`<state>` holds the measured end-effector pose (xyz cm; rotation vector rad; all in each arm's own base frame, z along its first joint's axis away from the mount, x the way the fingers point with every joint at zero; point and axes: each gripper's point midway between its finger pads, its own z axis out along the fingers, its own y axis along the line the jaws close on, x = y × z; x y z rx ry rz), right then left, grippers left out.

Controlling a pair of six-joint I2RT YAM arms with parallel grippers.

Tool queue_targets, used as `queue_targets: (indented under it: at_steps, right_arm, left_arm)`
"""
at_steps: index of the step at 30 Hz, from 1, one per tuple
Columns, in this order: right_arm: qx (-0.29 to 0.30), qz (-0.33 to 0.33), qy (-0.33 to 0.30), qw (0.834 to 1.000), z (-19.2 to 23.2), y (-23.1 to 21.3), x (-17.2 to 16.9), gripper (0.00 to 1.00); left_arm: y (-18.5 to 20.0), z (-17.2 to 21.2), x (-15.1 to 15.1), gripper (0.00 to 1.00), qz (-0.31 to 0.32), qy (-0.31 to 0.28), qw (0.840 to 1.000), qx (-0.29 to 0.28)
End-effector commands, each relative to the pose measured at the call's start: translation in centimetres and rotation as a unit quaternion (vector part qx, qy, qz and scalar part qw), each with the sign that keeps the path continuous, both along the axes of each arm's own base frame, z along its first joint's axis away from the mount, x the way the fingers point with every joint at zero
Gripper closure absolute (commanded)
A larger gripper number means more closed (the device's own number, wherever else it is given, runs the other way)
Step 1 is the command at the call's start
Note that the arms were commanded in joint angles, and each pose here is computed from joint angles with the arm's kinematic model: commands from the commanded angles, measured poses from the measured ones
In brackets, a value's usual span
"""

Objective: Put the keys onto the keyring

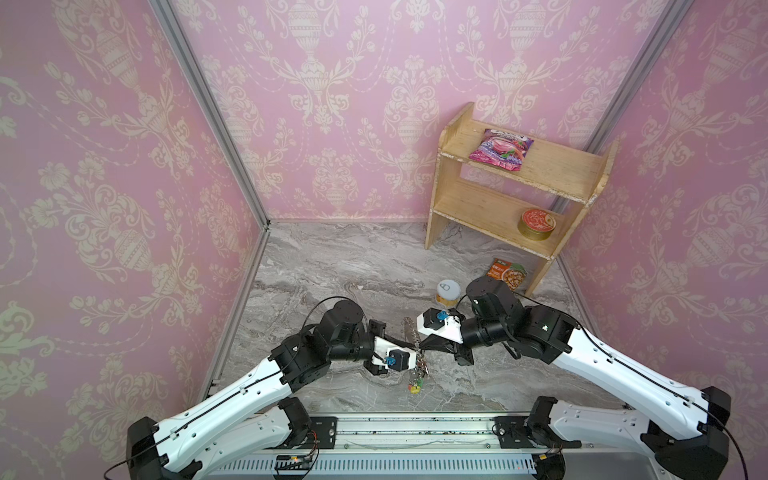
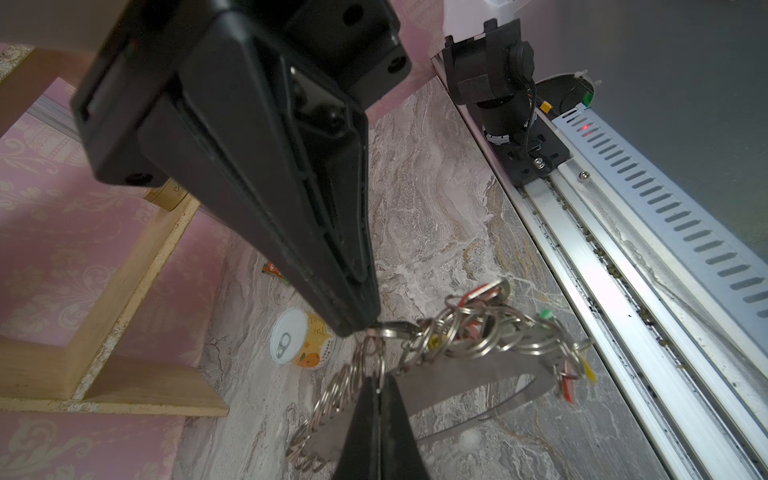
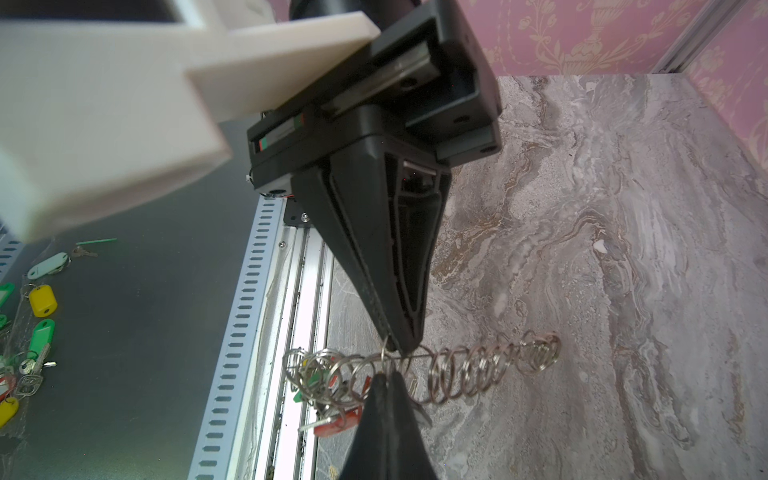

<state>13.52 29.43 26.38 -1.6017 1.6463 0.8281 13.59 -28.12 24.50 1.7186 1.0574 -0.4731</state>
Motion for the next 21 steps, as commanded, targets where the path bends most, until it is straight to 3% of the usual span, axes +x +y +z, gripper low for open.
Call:
queue_targets:
  at_steps: [1, 21]
  right_arm:
    - [0.004, 0.015, 0.017, 1.0, 0.1, 0.2, -0.7, 1.0]
    - [-0.004, 0.039, 0.037, 0.999, -0.3, 0.5, -1.8, 1.0]
  left_arm:
    - [-0.2, 2.2, 0.0, 1.0, -0.003, -0.024, 0.999, -0.029]
    - [-0.1, 2.1, 0.1, 1.0, 0.001, -0.025, 0.999, -0.028]
